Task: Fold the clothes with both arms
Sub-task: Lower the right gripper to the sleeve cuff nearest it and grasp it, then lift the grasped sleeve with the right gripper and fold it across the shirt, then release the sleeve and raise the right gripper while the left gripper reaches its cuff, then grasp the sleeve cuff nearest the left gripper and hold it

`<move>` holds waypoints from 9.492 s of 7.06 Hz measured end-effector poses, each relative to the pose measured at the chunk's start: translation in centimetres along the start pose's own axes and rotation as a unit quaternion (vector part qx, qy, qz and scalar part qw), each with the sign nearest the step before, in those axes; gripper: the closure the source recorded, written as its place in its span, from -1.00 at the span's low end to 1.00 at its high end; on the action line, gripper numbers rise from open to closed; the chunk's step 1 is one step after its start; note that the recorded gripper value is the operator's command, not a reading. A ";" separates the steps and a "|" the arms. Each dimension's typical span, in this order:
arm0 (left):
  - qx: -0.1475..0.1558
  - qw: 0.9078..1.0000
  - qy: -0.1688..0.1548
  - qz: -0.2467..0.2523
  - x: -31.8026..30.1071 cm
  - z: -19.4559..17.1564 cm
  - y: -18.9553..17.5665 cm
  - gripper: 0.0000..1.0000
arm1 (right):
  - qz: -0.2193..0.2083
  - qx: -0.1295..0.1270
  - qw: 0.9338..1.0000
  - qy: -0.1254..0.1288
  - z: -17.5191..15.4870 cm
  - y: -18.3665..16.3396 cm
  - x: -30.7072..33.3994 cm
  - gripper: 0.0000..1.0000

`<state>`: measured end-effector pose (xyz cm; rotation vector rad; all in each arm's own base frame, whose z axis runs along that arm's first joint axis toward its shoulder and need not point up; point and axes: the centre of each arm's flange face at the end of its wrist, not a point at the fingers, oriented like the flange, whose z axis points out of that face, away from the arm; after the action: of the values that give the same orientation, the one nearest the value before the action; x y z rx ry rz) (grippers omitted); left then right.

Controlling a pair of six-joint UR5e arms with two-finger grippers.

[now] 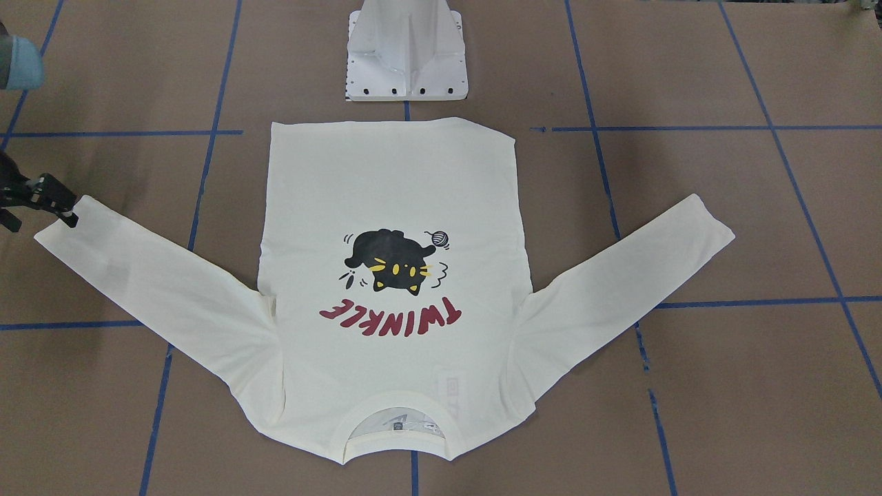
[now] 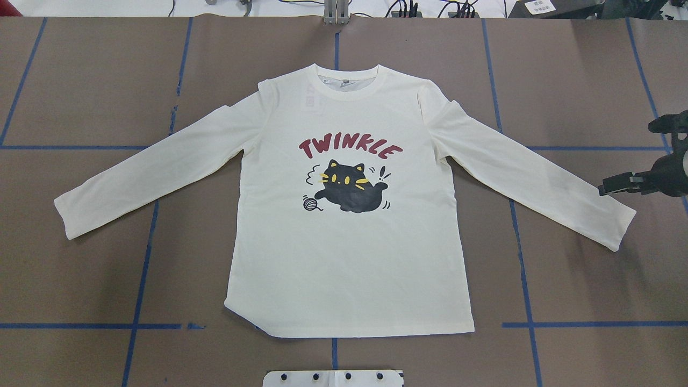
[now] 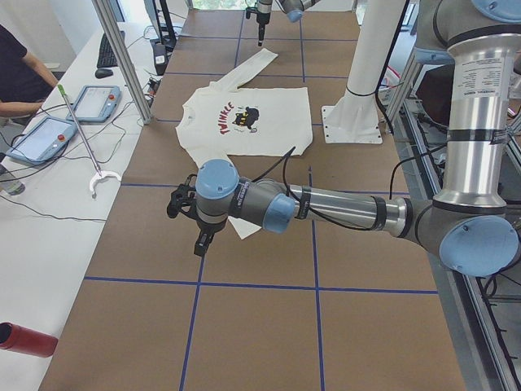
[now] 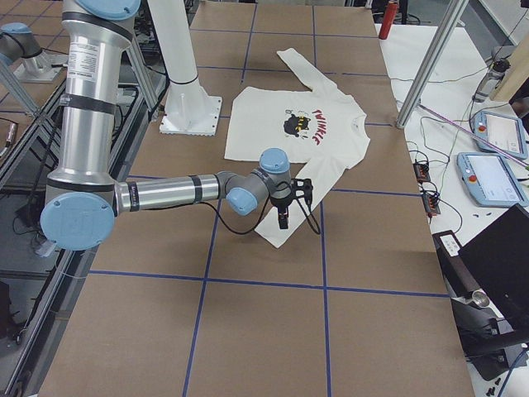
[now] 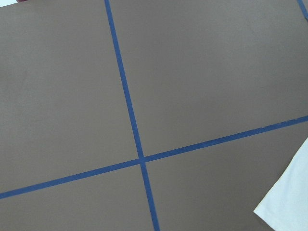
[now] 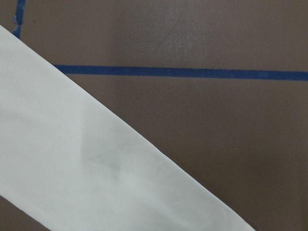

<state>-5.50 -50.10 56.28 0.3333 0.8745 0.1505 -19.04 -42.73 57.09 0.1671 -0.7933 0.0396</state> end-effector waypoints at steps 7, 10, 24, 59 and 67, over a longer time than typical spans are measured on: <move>0.006 1.000 0.007 0.009 0.6 -0.4 0.0 -1.00 | 0.032 -0.056 0.997 0.034 5.3 2.7 4.0 -1.00; 0.010 1.000 0.008 0.014 0.7 -0.5 -0.1 -1.00 | 0.036 -0.068 0.997 0.032 5.9 2.9 4.3 -0.88; 0.012 1.000 0.007 0.015 0.8 -0.6 -0.5 -1.00 | 0.023 -0.071 0.997 -0.024 3.0 2.3 0.1 1.00; 0.073 0.954 -0.106 -0.270 21.7 22.3 11.4 -0.98 | -0.043 -0.042 0.998 0.016 -12.9 -16.9 -21.1 -1.00; 0.068 0.954 -0.115 -0.267 20.7 25.1 11.1 -0.95 | -0.042 -0.043 0.998 0.016 -12.7 -16.7 -21.0 -1.00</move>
<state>27.11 -39.86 59.99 0.2264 0.7167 -0.4454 -23.17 -56.55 31.12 0.1185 -0.7542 -0.0713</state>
